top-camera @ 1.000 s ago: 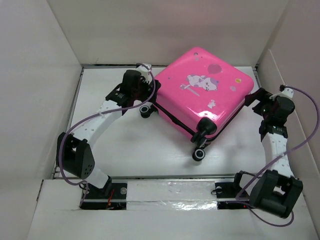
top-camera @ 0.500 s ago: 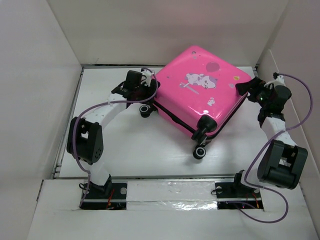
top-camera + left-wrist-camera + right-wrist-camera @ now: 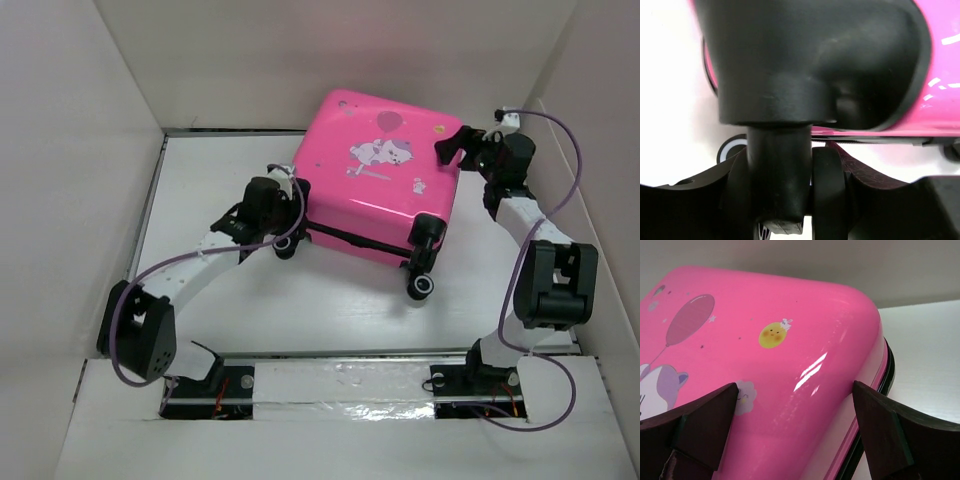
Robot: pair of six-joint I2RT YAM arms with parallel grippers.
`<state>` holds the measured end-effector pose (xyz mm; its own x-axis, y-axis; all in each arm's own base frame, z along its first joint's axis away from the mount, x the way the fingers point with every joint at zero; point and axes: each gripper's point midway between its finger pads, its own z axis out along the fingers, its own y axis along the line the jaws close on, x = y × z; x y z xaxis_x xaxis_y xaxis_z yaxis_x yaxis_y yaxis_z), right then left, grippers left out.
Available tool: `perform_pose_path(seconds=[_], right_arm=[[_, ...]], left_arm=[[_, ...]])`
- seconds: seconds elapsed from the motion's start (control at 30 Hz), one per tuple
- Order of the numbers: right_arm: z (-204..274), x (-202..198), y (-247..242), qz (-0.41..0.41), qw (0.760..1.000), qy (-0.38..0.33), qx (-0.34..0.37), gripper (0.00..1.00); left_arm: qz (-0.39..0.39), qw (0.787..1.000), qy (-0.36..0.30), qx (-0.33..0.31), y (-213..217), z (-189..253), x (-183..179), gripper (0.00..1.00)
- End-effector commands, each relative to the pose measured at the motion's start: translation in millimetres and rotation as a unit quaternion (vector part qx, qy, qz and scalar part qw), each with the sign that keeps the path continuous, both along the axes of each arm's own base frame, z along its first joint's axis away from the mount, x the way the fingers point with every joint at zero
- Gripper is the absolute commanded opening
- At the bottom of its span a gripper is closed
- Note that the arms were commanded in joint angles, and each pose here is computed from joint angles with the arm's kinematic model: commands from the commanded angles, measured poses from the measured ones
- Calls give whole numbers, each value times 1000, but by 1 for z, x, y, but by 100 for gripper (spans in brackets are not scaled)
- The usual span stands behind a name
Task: Pack the luggage
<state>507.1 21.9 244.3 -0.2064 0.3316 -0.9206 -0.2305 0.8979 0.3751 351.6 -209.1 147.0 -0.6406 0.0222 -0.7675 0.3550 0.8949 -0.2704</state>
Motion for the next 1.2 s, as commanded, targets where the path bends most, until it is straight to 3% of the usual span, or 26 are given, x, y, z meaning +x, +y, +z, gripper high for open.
perform_pose_path(seconds=[0.0, 0.1, 0.2, 0.37, 0.6, 0.73, 0.87, 0.9, 0.97, 1.0, 1.03, 1.07, 1.13, 1.17], right_arm=[[-33, -39, 129, 219, 974, 61, -9, 100], [-30, -36, 141, 220, 974, 54, -17, 100], [-23, -36, 161, 248, 967, 46, -24, 100], [-12, -40, 204, 338, 938, 22, -66, 97], [5, -38, 217, 365, 927, 0, -85, 100], [57, -49, 205, 346, 928, -79, -116, 100], [116, -90, 168, 269, 938, -176, -129, 100], [125, -120, 157, 245, 938, -209, -129, 100], [123, -144, 138, 174, 952, -226, -114, 89], [109, -175, 129, 155, 951, -246, -105, 77], [99, -183, 116, 116, 958, -245, -97, 45], [87, -196, 115, 106, 962, -241, -78, 29], [50, -223, 102, 81, 966, -235, -64, 0], [39, -232, 103, 82, 969, -228, -53, 0]], left_arm=[[-71, 989, -87, -95, -61, 72, -32, 0], [-67, 990, -85, -94, -60, 71, -52, 0], [-78, 985, -75, -132, -59, 67, -72, 0], [-116, 971, -70, -197, -66, 70, -99, 0], [-141, 957, -67, -246, -76, 73, -110, 0], [-116, 948, -96, -281, -72, 100, -105, 0], [-90, 940, -118, -309, -65, 118, -102, 0], [-88, 938, -118, -313, -65, 118, -103, 0], [-80, 933, -121, -330, -61, 125, -102, 0], [-76, 933, -117, -333, -60, 122, -104, 0], [-74, 929, -123, -341, -55, 127, -104, 0], [-72, 927, -123, -346, -54, 129, -105, 0], [-59, 923, -130, -357, -47, 134, -106, 0], [-58, 921, -135, -362, -45, 138, -107, 0]])
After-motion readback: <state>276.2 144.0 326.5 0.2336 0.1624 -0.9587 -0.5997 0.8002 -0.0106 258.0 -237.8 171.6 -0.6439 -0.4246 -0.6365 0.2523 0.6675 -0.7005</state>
